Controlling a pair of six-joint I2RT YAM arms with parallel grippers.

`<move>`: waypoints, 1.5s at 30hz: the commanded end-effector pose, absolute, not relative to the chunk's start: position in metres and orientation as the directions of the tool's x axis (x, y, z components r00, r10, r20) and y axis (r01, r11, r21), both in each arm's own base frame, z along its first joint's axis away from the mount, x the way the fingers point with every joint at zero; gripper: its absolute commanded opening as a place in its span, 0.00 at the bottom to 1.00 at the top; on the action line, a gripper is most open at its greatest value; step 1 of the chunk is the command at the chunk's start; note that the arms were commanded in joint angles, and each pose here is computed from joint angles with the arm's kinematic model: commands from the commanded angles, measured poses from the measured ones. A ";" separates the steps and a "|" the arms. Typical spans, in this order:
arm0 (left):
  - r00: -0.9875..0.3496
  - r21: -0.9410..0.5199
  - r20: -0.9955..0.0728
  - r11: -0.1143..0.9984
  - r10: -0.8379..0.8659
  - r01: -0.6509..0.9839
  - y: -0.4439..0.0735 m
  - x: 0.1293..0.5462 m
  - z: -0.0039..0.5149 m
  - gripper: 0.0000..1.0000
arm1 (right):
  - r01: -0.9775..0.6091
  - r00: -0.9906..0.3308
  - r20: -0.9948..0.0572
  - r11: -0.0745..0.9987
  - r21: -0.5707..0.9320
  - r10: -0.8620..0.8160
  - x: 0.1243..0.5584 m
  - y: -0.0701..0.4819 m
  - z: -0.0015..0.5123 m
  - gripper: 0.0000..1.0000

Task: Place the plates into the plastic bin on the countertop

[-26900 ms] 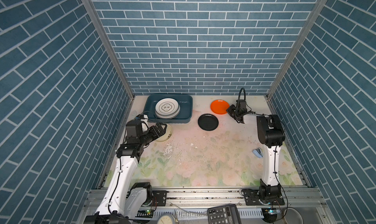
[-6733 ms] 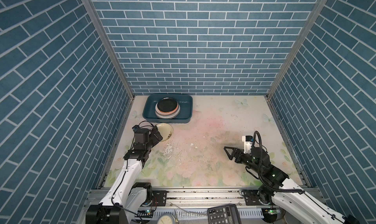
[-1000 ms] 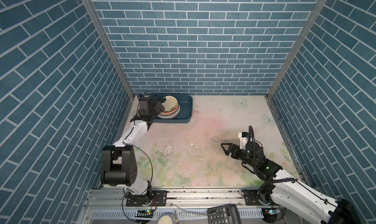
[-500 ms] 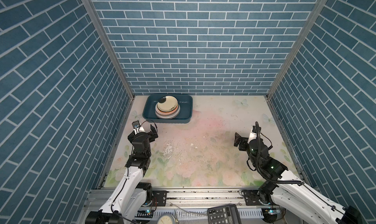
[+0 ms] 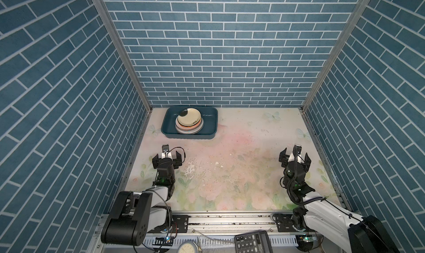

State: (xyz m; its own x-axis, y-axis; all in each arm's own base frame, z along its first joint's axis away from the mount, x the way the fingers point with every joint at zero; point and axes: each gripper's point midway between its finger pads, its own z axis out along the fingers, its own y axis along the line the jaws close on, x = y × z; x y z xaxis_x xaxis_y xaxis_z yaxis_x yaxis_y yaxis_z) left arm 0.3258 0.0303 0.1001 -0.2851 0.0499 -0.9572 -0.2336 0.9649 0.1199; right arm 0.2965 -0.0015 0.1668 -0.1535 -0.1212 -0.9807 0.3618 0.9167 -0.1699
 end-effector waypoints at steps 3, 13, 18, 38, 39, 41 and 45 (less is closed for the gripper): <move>-0.116 0.069 -0.992 0.971 0.044 -0.228 0.029 0.341 0.126 1.00 | 0.330 -0.133 -0.974 0.918 -0.219 -0.184 0.308 -0.004 0.156 0.97; -0.232 0.069 -0.973 0.967 0.010 -0.247 0.036 0.367 0.103 1.00 | 0.151 -0.110 -0.967 0.958 -0.244 -0.229 0.343 0.015 0.130 0.99; -0.277 0.080 -0.961 0.961 0.004 -0.263 0.040 0.376 0.101 1.00 | 0.177 -0.151 -0.973 0.963 -0.201 -0.176 0.356 0.000 0.120 0.99; -0.335 0.127 -0.942 0.962 0.041 -0.241 0.031 0.386 0.098 1.00 | 0.200 -0.336 -0.940 0.980 -0.017 0.052 0.389 -0.042 0.091 0.99; -0.334 0.127 -0.942 0.962 0.040 -0.241 0.031 0.387 0.098 1.00 | 0.202 -0.337 -0.940 0.979 -0.017 0.053 0.389 -0.042 0.090 0.99; -0.335 0.129 -0.941 0.963 0.043 -0.237 0.031 0.387 0.098 1.00 | 0.197 -0.337 -0.940 0.980 -0.021 0.048 0.390 -0.041 0.091 0.99; -0.336 0.135 -0.940 0.966 0.055 -0.221 0.028 0.388 0.098 1.00 | 0.170 -0.349 -0.936 0.985 -0.022 0.039 0.391 -0.036 0.089 0.99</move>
State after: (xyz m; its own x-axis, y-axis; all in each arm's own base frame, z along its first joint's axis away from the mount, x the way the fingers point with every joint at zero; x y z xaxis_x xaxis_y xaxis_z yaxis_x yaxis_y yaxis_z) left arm 0.3855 0.0296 0.0984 -0.3266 0.0389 -0.9444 -0.2306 0.9657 0.1195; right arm 0.3899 -0.0427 0.0872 -0.3501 0.0369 -0.9360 0.1997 0.9792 -0.0361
